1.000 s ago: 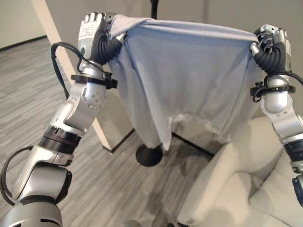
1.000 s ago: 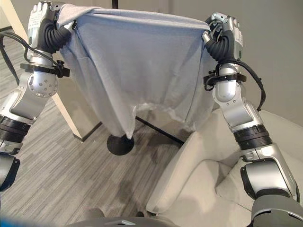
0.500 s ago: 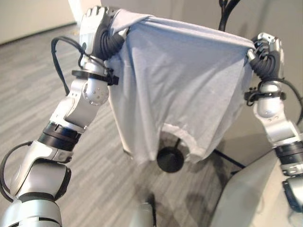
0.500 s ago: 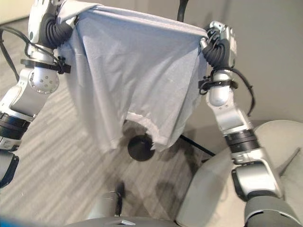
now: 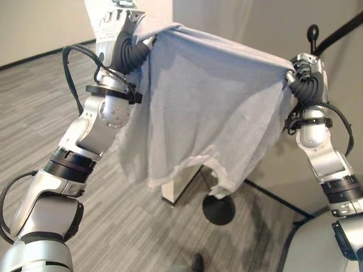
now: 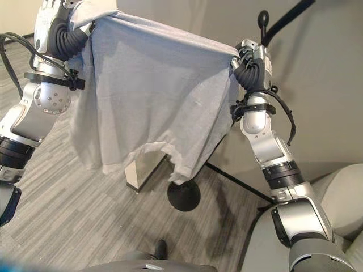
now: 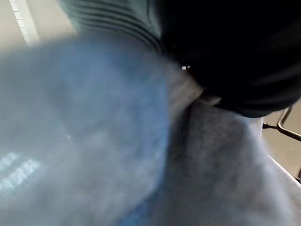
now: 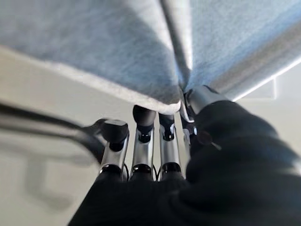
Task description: Hang the clothes on the sofa on the clothes rack.
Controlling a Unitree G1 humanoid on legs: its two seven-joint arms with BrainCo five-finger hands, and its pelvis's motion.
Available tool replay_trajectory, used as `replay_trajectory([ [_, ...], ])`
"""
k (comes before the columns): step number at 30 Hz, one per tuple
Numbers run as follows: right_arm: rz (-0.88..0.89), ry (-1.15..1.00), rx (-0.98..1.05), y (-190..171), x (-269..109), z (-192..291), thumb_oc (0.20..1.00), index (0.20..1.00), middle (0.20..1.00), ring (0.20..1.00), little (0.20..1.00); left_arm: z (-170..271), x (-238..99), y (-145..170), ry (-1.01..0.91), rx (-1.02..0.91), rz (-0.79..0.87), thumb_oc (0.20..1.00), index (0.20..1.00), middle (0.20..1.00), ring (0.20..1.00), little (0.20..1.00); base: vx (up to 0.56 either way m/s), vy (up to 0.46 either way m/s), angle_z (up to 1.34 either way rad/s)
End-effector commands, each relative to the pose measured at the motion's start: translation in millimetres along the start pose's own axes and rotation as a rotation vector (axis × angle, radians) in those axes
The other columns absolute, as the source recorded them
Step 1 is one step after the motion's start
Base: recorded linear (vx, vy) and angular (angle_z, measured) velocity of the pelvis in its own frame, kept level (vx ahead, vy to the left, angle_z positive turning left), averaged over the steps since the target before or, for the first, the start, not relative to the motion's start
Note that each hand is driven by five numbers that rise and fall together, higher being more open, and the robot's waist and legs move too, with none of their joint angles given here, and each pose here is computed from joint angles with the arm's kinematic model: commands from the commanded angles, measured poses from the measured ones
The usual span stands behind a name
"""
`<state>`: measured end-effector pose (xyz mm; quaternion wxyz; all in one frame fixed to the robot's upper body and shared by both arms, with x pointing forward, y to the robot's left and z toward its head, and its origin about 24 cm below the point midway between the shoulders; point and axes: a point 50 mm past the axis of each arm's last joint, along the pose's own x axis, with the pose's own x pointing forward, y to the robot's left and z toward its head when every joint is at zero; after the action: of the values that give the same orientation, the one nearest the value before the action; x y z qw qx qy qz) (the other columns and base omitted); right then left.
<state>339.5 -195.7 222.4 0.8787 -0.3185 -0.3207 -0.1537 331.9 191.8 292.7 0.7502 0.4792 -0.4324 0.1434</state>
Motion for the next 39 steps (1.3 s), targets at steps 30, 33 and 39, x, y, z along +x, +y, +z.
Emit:
replay_trajectory([
  [30, -0.222, -0.116, -0.059, -66.5, 13.5, 10.5, 0.200, 0.200, 0.200, 0.200, 0.200, 17.9, 9.4, 17.9, -0.067, -0.078, 0.133, 0.200, 0.200, 0.200, 0.200, 0.200, 0.08, -0.114, 0.18],
  [33, -0.215, -0.127, -0.054, -65.0, 11.4, 12.4, 0.200, 0.200, 0.200, 0.200, 0.200, 17.4, 8.7, 18.1, -0.065, -0.071, 0.126, 0.200, 0.200, 0.200, 0.200, 0.200, 0.00, 0.039, 0.03],
  [39, -0.183, -0.172, -0.021, -59.5, 8.4, 22.8, 0.200, 0.200, 0.200, 0.200, 0.200, 15.8, 3.4, 18.9, -0.064, -0.055, 0.115, 0.200, 0.200, 0.200, 0.200, 0.200, -0.06, 0.096, -0.11],
])
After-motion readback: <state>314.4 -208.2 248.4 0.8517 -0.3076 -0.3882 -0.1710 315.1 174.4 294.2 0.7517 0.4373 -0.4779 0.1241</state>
